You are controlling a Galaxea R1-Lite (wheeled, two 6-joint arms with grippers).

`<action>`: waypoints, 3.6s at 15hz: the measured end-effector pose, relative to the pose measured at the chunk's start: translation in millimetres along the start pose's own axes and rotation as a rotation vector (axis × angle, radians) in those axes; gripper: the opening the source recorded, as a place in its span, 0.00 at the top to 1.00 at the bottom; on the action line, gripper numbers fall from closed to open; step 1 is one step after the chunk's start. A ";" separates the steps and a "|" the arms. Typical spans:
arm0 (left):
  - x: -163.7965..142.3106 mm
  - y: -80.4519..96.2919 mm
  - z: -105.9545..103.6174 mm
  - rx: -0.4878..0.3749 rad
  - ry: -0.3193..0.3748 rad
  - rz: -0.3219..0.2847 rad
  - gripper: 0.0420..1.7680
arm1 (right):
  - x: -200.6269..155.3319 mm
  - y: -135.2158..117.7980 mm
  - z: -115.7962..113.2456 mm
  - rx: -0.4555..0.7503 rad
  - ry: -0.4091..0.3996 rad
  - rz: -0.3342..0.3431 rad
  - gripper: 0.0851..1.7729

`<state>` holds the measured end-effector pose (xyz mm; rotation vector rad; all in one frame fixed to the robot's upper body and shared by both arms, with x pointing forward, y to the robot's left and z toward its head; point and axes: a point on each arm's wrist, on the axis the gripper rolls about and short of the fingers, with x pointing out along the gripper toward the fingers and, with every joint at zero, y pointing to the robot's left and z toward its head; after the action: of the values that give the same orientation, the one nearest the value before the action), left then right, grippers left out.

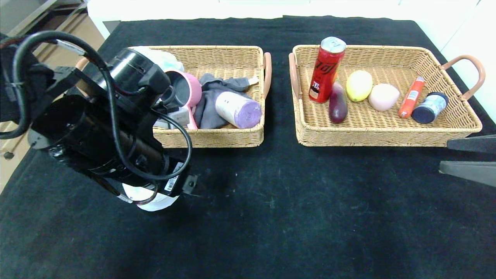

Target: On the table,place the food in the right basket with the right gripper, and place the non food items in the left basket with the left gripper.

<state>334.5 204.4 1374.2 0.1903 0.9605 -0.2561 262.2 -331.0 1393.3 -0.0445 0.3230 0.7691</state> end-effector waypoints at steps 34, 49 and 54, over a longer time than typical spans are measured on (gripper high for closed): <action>33.9 -16.2 3.4 0.056 0.068 0.135 0.96 | -0.3 0.4 0.0 -0.001 0.000 0.000 0.04; 24.9 -15.6 4.6 0.055 0.039 0.137 0.96 | -0.2 0.3 -0.4 0.001 0.001 0.000 0.04; 6.1 -19.6 6.4 0.066 -0.021 0.136 0.96 | -1.3 1.3 0.0 -0.001 -0.002 -0.001 0.04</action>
<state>337.0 183.2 1371.8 0.3120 0.9148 -0.1650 260.4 -331.0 1393.9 -0.0451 0.3200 0.7683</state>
